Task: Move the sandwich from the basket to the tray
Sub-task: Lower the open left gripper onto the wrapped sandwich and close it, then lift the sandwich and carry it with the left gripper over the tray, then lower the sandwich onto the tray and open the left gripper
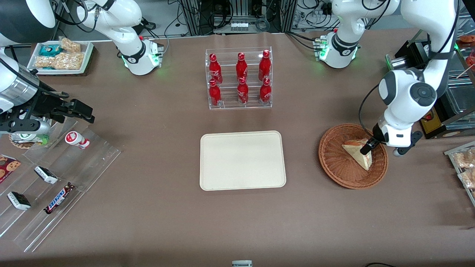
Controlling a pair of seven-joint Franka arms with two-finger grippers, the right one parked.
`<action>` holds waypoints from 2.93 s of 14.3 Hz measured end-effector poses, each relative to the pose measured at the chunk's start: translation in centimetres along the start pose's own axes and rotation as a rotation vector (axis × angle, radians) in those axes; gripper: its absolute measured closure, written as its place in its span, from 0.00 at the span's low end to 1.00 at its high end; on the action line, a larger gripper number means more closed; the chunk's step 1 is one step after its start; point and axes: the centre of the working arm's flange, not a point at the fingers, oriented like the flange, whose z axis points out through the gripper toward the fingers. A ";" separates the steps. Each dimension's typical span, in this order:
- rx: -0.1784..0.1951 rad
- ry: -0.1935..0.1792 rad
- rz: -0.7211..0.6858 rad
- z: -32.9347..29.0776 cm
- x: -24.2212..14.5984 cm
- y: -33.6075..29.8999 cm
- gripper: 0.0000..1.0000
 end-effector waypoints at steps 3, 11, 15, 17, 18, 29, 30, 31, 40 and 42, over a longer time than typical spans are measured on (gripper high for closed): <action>0.026 -0.027 -0.055 3.1 -0.7 0.1 0.09; 0.121 -0.116 0.092 -2.9 -1.1 8.1 0.74; 0.060 -0.082 0.272 -4.3 -9.1 17.7 0.85; 0.040 -0.077 0.360 -3.3 -13.3 21.9 0.85; 0.032 -0.075 0.407 -2.7 -15.4 23.9 0.85; -0.105 -0.033 0.684 2.1 -34.7 34.4 0.85; -0.105 -0.028 0.687 2.6 -35.0 34.5 0.85; -0.102 -0.024 0.680 3.1 -35.1 34.6 0.85; -0.042 0.033 0.581 -8.2 -30.0 34.7 0.03; 0.003 0.025 0.543 -13.8 -25.3 32.6 0.00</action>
